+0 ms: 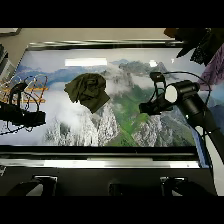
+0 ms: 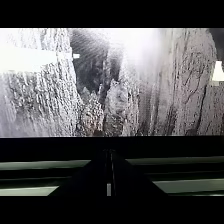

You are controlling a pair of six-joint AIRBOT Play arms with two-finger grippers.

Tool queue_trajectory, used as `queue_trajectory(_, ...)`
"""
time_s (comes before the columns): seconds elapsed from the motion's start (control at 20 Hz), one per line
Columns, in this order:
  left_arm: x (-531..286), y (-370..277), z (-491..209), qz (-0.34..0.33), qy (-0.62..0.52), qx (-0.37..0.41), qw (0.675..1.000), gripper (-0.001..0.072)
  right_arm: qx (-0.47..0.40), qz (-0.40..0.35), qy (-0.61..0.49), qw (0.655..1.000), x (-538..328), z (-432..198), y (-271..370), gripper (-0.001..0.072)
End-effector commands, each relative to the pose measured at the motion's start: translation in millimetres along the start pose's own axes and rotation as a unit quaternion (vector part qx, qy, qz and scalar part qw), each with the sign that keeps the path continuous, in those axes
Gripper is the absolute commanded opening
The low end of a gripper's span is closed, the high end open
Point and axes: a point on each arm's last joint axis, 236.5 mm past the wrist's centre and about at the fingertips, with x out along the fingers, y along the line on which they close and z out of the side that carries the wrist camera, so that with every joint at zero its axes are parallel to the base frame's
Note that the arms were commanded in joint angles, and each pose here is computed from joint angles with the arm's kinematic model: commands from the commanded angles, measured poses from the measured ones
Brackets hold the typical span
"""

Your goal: Fold the clothes and pants, and hang the long-sleeved shirts on hangers.

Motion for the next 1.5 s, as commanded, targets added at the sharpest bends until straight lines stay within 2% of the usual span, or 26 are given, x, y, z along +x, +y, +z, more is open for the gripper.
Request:
queue_trajectory(0.0, 0.0, -0.1, -0.1, 0.000, 0.000, 0.000, 1.000, 0.0017, 0.000, 0.001, -0.001, 1.000, -0.5, 0.2, 0.6, 0.0029)
queue_trajectory(1.05, 0.7, 0.0, 4.8, 0.000, -0.009, 0.000, 1.000, 0.0028, 0.000, 0.001, -0.001, 1.000, -0.5, 0.3, 0.6, 0.0029)
queue_trajectory(1.1, 1.7, -0.5, 13.7, -0.001, -0.026, -0.003, 1.000, 0.0187, 0.000, 0.001, -0.001, 1.000, -0.5, 0.3, 0.6, 0.0029)
queue_trajectory(1.15, 2.5, -5.6, 22.6, -0.013, -0.042, -0.024, 0.999, 0.0527, 0.000, 0.001, -0.001, 1.000, -0.5, 0.2, 0.7, 0.0029)
queue_trajectory(1.2, 1.7, -17.7, 36.1, -0.040, -0.068, -0.042, 0.996, 0.0720, 0.000, 0.001, -0.001, 1.000, -0.5, 0.4, 0.6, 0.0029)
queue_trajectory(1.3, -5.0, -47.5, 71.6, -0.093, -0.131, -0.045, 0.986, 0.0720, 0.001, 0.003, -0.001, 1.000, -0.5, 0.1, 1.5, 0.0029)
queue_trajectory(1.45, 7.6, -81.9, 116.3, -0.097, -0.165, -0.007, 0.981, 0.0720, 0.001, 0.003, 0.000, 1.000, -0.5, 0.0, 1.4, 0.0029)
